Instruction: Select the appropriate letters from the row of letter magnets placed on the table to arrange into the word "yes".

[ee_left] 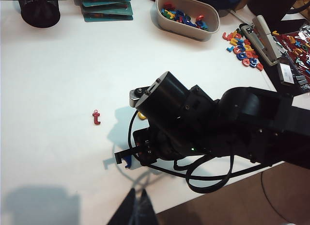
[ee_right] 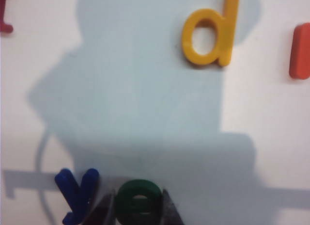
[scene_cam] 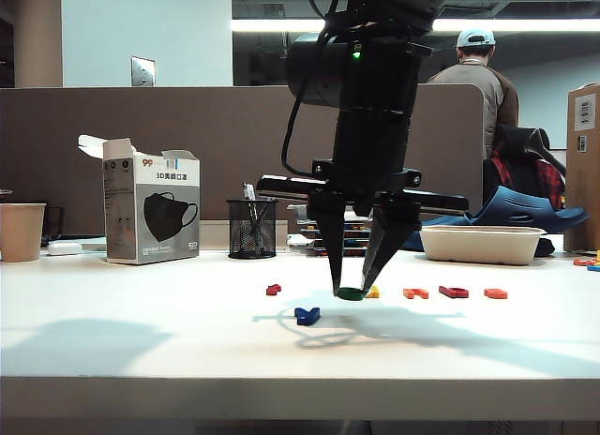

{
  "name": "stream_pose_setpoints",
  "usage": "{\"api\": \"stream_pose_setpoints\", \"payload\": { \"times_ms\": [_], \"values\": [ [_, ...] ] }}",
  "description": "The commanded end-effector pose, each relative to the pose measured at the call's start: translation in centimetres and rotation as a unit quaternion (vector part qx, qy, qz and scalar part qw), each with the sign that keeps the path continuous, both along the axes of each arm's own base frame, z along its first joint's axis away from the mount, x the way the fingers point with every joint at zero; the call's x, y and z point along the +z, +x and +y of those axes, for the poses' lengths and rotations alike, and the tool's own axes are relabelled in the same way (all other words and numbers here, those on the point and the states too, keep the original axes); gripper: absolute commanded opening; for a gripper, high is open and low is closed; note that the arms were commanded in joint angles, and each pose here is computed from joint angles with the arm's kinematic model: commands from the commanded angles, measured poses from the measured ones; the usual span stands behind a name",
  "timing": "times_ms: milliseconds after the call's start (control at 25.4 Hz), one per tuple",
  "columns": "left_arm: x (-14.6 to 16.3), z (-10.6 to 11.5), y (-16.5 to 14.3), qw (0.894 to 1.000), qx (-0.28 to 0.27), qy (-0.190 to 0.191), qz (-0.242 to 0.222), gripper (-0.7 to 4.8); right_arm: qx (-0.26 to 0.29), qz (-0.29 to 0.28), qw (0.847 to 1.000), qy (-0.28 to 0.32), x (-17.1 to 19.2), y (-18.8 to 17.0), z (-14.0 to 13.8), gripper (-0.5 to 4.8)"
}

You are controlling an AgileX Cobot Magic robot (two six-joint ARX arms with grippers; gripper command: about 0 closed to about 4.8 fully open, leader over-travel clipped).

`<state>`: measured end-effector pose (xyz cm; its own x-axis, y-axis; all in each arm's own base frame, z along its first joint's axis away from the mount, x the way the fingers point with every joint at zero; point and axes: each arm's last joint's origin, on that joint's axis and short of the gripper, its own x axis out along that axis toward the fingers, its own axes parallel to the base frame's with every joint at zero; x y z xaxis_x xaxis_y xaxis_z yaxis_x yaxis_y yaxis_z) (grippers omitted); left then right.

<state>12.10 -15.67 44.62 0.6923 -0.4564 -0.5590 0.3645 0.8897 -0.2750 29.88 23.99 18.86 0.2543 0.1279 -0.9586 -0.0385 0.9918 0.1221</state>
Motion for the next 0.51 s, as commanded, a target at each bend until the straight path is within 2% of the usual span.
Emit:
{"api": "stream_pose_setpoints", "payload": {
  "times_ms": [39, 513],
  "values": [
    [0.16, 0.06, -0.03, 1.0, 0.001, -0.004, -0.004, -0.05, -0.002, 0.007, 1.0, -0.01, -0.66, 0.07, 0.12, 0.85],
    [0.16, 0.06, -0.03, 1.0, 0.001, -0.004, -0.004, -0.05, -0.001, 0.021, 1.0, -0.021, -1.65, -0.22, 0.03, 0.85]
  ]
}}
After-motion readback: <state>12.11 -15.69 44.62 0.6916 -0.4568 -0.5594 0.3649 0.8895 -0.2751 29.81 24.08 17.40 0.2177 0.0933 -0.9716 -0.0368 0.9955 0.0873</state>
